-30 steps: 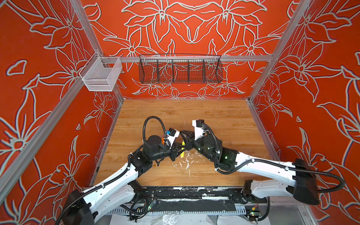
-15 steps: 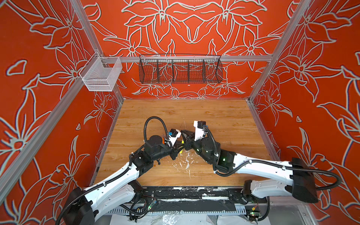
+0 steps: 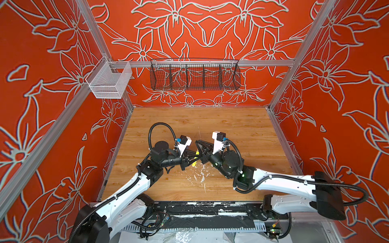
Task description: Insert the pens into the pen caps
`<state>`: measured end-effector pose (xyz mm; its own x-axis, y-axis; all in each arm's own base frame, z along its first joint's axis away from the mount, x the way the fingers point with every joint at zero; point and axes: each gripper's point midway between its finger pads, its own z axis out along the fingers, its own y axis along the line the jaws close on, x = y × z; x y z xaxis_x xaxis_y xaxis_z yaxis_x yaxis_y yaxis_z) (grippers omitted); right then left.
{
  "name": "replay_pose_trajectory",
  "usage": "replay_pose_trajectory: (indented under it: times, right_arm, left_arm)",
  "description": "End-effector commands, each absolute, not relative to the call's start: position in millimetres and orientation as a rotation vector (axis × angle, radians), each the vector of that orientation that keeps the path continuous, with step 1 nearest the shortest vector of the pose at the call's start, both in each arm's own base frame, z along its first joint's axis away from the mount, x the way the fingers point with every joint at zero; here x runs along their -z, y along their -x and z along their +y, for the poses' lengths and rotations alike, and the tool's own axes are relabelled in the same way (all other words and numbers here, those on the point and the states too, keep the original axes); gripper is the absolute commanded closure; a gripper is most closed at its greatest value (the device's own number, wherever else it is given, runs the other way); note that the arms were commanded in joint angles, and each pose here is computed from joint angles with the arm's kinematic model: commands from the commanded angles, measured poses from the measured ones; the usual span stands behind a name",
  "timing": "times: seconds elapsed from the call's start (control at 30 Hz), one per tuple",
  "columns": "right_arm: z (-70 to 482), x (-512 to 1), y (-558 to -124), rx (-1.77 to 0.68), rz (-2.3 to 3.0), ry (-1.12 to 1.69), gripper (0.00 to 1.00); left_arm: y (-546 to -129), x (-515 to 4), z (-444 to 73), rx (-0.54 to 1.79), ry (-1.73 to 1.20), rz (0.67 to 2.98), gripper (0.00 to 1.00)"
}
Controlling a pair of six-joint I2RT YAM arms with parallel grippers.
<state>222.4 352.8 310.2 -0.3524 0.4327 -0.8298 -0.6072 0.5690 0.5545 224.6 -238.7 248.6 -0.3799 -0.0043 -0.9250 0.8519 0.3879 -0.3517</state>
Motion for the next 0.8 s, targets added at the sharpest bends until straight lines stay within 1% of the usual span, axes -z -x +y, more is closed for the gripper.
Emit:
replay_pose_trajectory:
  times: [0.0, 0.03, 0.17, 0.3, 0.4, 0.43, 0.5, 0.53, 0.57, 0.67, 0.77]
  right_arm:
    - [408, -232, -114, -1.335, 1.871, 0.589, 1.0]
    - [412, -227, -117, -1.307, 1.903, 0.559, 1.0]
    - [415, -226, -128, -1.247, 1.921, 0.504, 1.0]
    - [400, -229, -143, -1.108, 1.964, 0.445, 1.0]
    - [391, -236, -148, -1.056, 1.955, 0.432, 1.0]
    - [388, -238, -149, -1.04, 1.95, 0.432, 0.94]
    - [379, -242, -154, -0.988, 1.947, 0.414, 0.76]
    - [372, -245, -158, -0.949, 1.947, 0.406, 0.64]
    - [365, -248, -162, -0.906, 1.947, 0.398, 0.57]
    - [330, -262, -188, -0.738, 1.95, 0.324, 0.39]
    - [289, -279, -214, -0.604, 1.968, 0.248, 0.3]
  left_arm:
    - [-307, -335, -160, 0.655, -0.187, 1.467, 1.0]
    - [-304, -335, -164, 0.605, -0.207, 1.463, 1.0]
    - [-294, -331, -176, 0.538, -0.258, 1.443, 1.0]
    - [-289, -324, -171, 0.506, -0.233, 1.437, 1.0]
    - [-291, -319, -172, 0.51, -0.234, 1.469, 1.0]
    - [-291, -316, -172, 0.515, -0.227, 1.488, 1.0]
    - [-291, -311, -171, 0.53, -0.209, 1.517, 1.0]
    - [-291, -305, -171, 0.533, -0.2, 1.546, 1.0]
    - [-291, -299, -171, 0.539, -0.195, 1.571, 1.0]
    - [-289, -273, -172, 0.556, -0.191, 1.641, 1.0]
    - [-288, -236, -171, 0.542, -0.171, 1.749, 1.0]
